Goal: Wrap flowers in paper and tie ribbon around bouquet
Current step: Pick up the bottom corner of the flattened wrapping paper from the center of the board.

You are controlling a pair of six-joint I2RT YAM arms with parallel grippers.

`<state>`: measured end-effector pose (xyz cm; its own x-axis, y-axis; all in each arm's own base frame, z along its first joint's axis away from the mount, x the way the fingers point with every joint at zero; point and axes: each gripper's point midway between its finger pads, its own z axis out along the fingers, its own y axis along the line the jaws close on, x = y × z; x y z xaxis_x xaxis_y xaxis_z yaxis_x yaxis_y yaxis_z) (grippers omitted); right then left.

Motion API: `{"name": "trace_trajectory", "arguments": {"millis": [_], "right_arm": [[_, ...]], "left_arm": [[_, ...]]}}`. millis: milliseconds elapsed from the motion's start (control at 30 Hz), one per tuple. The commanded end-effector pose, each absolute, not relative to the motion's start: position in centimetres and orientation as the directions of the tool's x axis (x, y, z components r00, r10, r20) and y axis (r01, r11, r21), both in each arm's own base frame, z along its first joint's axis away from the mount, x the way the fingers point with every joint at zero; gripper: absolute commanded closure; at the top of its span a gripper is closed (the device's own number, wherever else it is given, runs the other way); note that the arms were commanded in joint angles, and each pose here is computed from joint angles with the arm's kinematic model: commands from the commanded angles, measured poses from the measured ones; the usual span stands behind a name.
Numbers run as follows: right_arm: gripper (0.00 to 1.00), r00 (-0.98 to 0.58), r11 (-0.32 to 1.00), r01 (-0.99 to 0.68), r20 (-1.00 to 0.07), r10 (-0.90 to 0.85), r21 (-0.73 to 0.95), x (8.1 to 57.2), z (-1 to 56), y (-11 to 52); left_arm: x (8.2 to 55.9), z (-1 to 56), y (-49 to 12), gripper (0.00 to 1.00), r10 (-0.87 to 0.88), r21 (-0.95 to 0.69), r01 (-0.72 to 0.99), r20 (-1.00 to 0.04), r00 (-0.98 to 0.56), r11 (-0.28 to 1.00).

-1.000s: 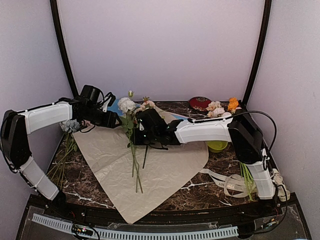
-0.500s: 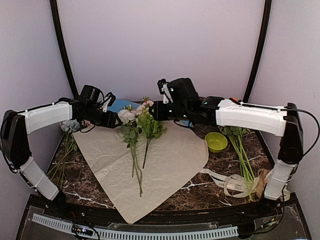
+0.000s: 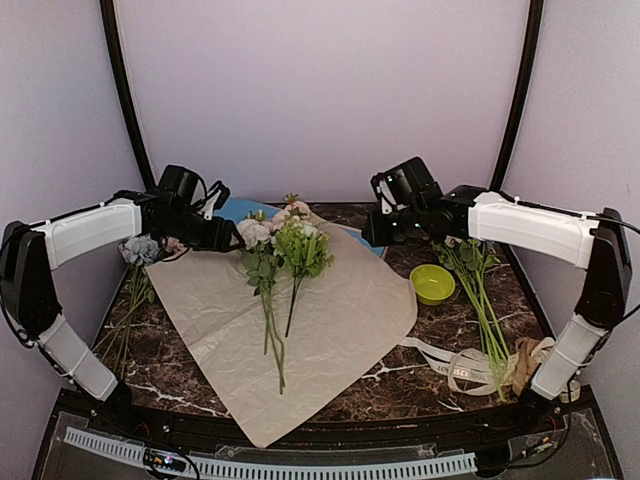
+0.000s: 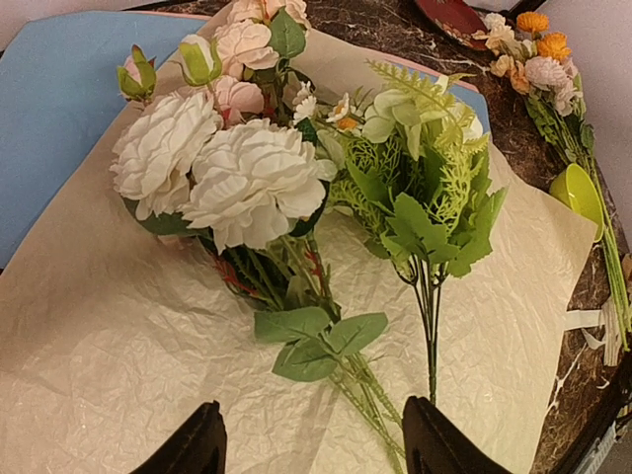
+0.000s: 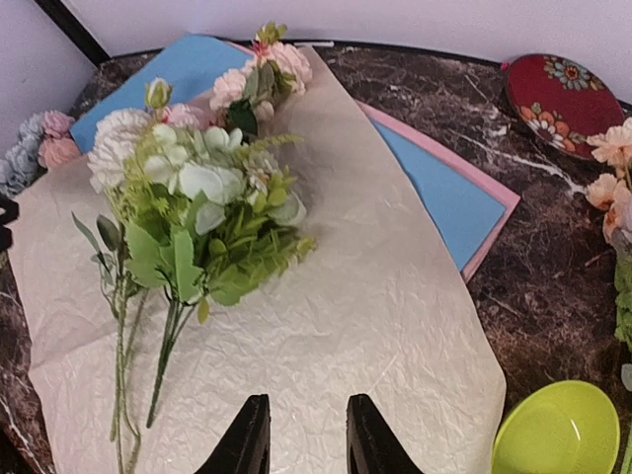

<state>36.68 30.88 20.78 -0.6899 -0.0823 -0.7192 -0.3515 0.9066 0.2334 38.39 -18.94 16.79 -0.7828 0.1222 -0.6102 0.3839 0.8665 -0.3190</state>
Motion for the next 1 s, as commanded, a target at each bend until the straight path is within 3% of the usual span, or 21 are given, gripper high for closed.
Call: {"name": "trace_trajectory", "arguments": {"millis": [0,200,467,967], "right_arm": [[0.73,-0.752,0.932,-0.336,-0.634,-0.179,0.135,34.0,17.4,28.9],[0.74,-0.806,0.931,-0.338,-0.552,-0.213,0.134,30.3,13.6,28.5],[0.75,-0.876,0.973,-0.211,-0.46,-0.147,0.09,27.1,7.2,25.3],[0.76,-0.883,0.986,-0.164,-0.443,-0.153,-0.012,28.3,3.6,22.8]], "left_arm": [[36.1,18.5,-18.3,0.38,0.039,-0.365,0.323,-0.609,-0.792,0.873],[33.3,14.3,-18.0,0.39,-0.024,-0.385,0.237,-0.563,-0.826,0.892],[30.7,8.6,-17.5,0.39,0.022,-0.309,0.196,-0.486,-0.874,0.931],[24.7,0.7,-19.2,0.4,0.139,-0.275,0.242,-0.346,-0.928,0.93]]}}
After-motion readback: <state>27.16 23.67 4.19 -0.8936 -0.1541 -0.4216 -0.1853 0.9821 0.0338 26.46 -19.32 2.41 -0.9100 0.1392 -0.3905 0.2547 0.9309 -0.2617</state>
